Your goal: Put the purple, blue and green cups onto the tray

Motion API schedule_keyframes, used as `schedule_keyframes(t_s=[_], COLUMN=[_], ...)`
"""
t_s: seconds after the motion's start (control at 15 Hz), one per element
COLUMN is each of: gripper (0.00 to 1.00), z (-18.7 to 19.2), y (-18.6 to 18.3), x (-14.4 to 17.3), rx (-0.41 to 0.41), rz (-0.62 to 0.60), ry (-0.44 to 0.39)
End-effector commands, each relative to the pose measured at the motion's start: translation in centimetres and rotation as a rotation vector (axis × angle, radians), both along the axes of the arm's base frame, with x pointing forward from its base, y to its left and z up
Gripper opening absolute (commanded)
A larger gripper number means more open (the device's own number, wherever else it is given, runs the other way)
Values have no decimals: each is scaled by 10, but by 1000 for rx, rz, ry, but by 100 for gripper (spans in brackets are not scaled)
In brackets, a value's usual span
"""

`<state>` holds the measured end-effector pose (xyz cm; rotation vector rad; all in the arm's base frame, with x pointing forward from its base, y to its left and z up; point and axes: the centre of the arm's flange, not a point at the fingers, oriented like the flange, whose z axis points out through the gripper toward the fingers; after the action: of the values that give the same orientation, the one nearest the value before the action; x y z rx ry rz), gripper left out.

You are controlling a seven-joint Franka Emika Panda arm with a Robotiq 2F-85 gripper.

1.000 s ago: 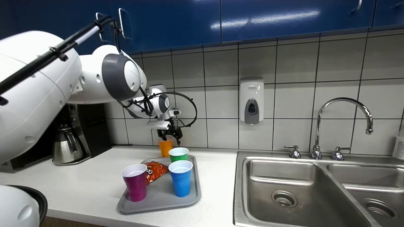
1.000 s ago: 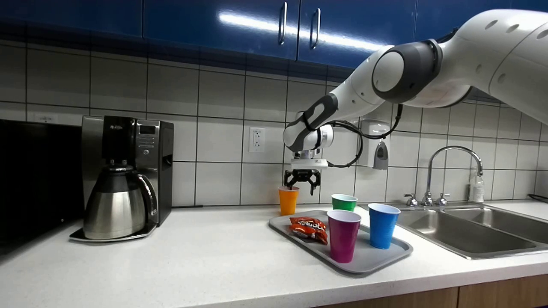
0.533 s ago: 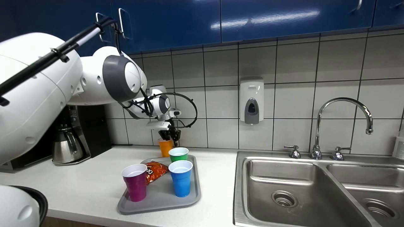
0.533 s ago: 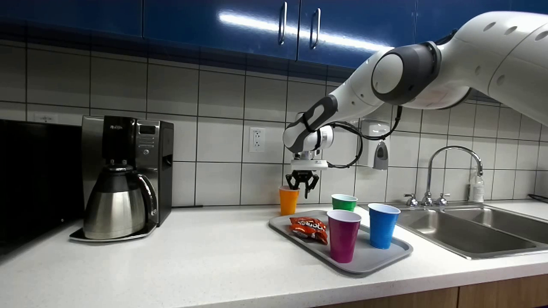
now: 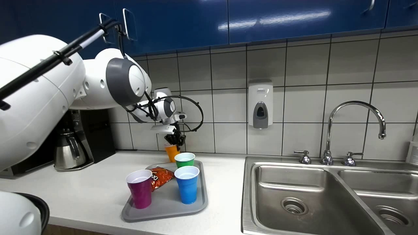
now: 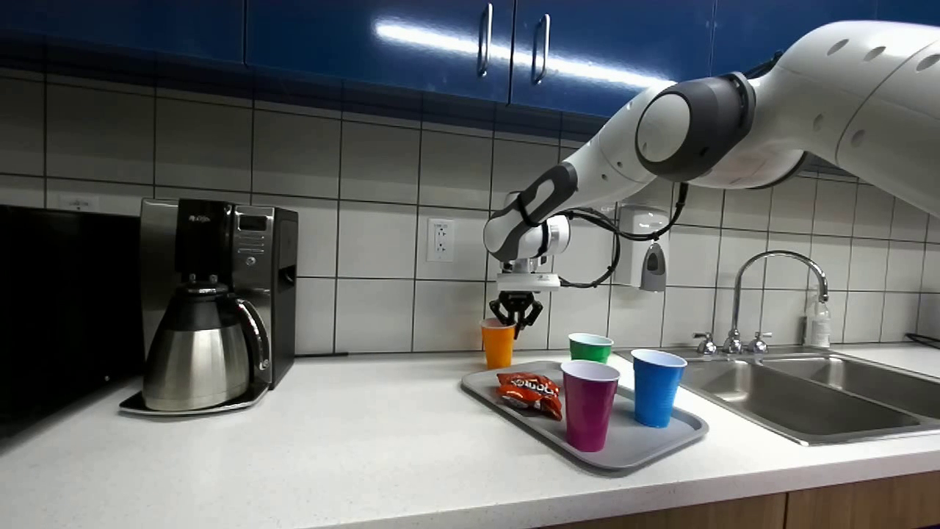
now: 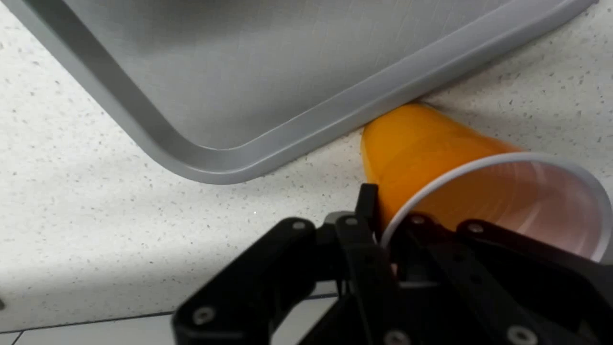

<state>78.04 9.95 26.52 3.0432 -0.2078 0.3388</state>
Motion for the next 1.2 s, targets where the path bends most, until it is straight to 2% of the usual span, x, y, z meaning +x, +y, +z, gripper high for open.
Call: schedule_keyframes(t_s=[0.0,0.6,1.13], gripper=[1,1,1], z=[5,33,58], y=[1,4,1], x=[5,3,-11], rx=[7,75,80], rz=[-20,0,44], ry=[6,-9,-33])
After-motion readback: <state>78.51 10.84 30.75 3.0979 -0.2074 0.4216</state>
